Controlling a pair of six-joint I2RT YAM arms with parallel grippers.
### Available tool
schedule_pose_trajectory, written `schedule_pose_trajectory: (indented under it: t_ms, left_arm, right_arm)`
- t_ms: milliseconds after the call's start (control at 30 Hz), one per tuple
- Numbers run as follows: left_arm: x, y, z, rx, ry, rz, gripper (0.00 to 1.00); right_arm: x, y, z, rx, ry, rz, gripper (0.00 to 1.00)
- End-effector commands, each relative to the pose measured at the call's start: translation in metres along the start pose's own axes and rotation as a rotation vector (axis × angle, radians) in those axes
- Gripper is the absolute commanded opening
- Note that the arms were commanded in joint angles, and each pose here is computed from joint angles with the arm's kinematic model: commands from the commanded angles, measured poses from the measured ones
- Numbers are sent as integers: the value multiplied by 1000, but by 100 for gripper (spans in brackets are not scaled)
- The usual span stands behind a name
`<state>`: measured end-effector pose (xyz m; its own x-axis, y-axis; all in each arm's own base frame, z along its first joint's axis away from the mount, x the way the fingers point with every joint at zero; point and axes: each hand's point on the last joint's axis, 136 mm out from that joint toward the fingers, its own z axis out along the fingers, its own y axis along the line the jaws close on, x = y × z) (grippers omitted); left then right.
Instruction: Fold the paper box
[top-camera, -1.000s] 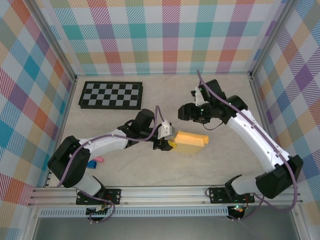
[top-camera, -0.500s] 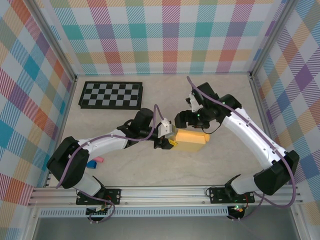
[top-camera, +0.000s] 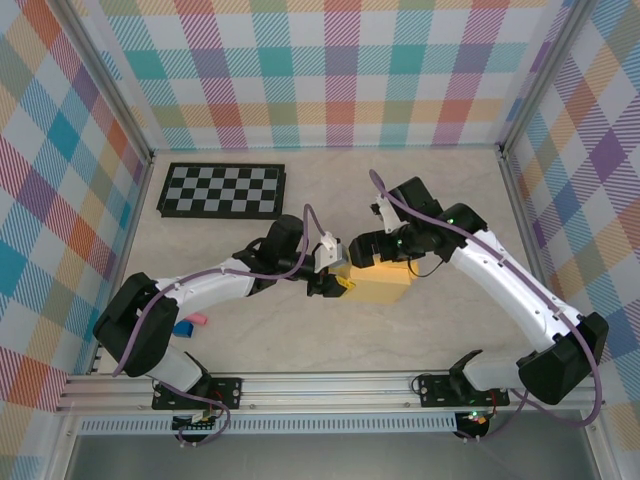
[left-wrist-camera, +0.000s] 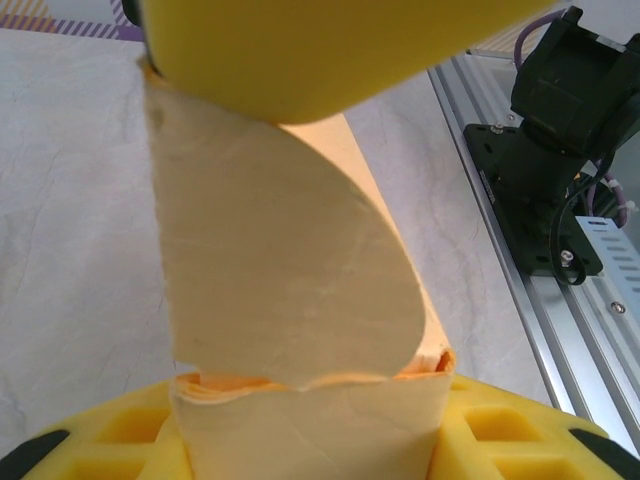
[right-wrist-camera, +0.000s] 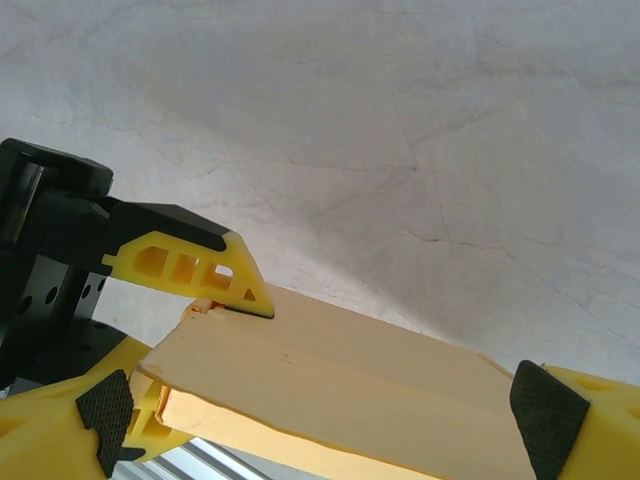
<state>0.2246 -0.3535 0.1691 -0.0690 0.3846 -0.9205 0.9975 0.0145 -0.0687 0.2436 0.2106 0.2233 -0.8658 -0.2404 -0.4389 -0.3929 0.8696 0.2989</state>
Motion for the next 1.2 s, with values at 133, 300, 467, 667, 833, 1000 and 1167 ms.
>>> schedule_pose_trajectory:
  t_ms: [133, 300, 467, 667, 833, 1000, 1167]
  left_arm:
    - [-24, 7, -1, -6, -78, 18, 40]
    - [-24, 8, 1, -3, -82, 6, 39]
    - [-22, 10, 2, -6, -78, -1, 39]
    - [-19, 13, 4, -16, -73, -21, 39]
    - [-23, 18, 5, -25, -89, -45, 39]
    - [-29, 18, 5, -16, -104, -58, 39]
    - [-32, 17, 3, -9, -109, -64, 39]
  right_arm:
    - [-4, 13, 0, -49, -29, 23, 100]
    - [-9, 14, -1, -44, -40, 69, 100]
    - [-11, 18, -5, -69, -61, 115, 100]
    - [-19, 22, -23, -90, -121, 161, 100]
    - [-12, 14, -10, -57, -96, 217, 100]
    - [-9, 4, 2, 45, -72, 174, 100]
    - [-8, -7, 5, 159, -61, 79, 100]
